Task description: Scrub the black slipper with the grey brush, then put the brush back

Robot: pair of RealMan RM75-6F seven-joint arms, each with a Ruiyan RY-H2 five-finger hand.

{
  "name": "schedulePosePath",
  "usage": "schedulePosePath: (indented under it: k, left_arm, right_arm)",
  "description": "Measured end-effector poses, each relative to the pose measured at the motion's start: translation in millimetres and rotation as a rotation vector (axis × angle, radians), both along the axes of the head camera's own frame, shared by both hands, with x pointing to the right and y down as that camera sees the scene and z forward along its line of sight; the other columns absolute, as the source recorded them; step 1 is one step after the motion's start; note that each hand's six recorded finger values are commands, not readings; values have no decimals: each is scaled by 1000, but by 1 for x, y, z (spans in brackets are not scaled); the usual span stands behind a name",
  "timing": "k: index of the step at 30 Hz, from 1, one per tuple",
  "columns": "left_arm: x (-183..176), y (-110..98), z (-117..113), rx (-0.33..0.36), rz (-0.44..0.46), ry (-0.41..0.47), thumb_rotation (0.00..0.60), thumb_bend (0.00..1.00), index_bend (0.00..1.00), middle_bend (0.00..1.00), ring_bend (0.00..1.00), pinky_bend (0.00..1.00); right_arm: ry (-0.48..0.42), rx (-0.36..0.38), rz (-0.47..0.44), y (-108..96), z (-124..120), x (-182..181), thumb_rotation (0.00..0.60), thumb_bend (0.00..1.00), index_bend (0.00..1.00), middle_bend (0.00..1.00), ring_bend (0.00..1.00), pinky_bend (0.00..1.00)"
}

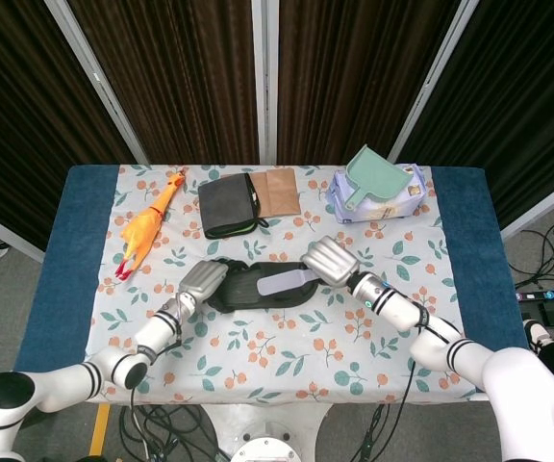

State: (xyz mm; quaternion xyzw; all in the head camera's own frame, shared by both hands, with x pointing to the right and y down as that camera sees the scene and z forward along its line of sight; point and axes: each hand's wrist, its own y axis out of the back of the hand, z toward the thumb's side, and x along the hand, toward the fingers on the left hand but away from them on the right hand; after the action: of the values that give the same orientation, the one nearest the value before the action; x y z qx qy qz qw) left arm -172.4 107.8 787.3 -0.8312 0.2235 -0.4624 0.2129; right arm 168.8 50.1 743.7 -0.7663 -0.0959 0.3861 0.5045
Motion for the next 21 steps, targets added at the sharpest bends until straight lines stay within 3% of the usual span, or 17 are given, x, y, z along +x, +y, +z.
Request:
schedulePosePath:
  k: [9, 14, 21]
  left_arm:
    - [-3, -2, -1, -11, -5, 4, 600, 59, 314, 365, 265, 440]
    - [-5, -7, -5, 1, -9, 11, 600, 60, 314, 365, 265, 440]
    - [-4, -10, -8, 31, -9, 19, 600, 59, 314, 366, 265, 440]
  right_arm:
    - [116, 3, -68, -4, 8, 14, 600, 664, 1000, 1000, 1000, 1000]
    - [162, 16, -40, -10, 9, 38, 600, 665, 1000, 1000, 1000, 1000]
    - [42, -16, 73, -20, -5, 43, 600, 665, 1000, 1000, 1000, 1000]
